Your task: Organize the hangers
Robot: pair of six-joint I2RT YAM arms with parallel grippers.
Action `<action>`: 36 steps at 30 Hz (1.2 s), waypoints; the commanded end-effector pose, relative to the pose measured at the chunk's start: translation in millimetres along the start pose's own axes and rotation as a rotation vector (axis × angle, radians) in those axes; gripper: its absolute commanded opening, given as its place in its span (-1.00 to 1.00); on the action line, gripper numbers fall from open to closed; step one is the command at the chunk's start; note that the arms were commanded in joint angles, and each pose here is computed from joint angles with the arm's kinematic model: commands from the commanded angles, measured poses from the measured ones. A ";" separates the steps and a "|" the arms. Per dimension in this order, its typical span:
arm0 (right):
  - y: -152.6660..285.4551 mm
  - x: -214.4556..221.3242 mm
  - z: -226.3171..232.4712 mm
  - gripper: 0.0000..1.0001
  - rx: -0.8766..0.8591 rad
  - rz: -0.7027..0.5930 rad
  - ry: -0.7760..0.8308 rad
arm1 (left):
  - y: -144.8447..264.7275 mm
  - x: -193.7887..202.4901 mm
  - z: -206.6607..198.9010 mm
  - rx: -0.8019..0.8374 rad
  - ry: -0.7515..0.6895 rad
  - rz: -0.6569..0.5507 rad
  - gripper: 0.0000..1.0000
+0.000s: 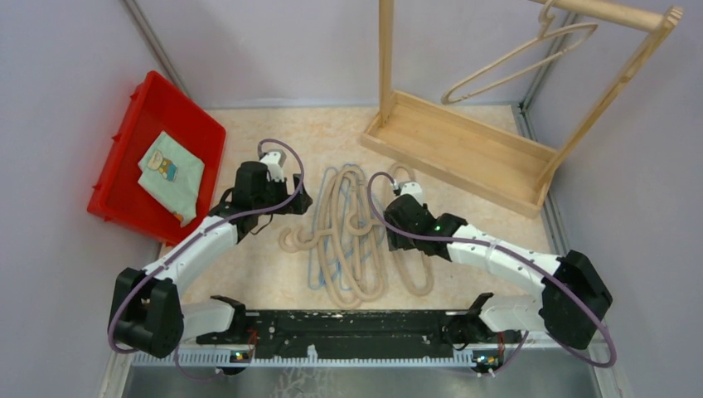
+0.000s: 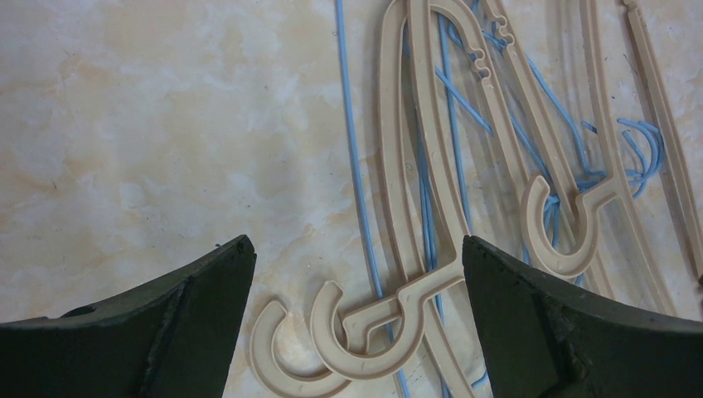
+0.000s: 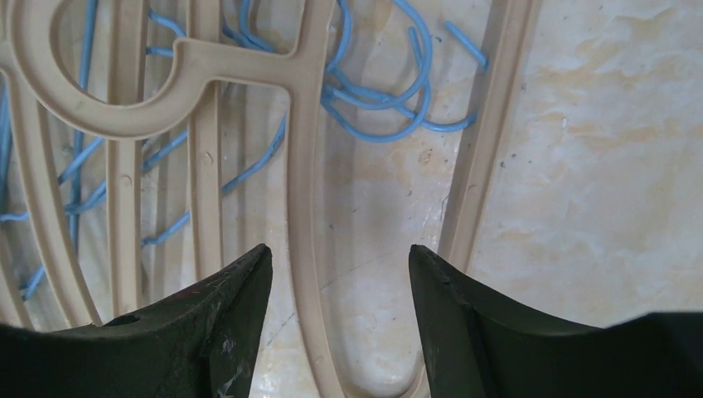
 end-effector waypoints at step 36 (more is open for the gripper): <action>82.8 -86.2 56.8 -1.00 -0.314 -0.156 -0.039 | 12.1 -0.9 -2.4 0.004 0.000 -0.030 1.00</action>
Point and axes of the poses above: each gripper's point midway between its finger pads, its own y axis back along the fingers, its own z axis along the line the jaws close on, x = y × z, the point moved 5 cm from there along y, back along the fingers, and after that the axes turned 5 degrees about -y, right-handed, at the moved point
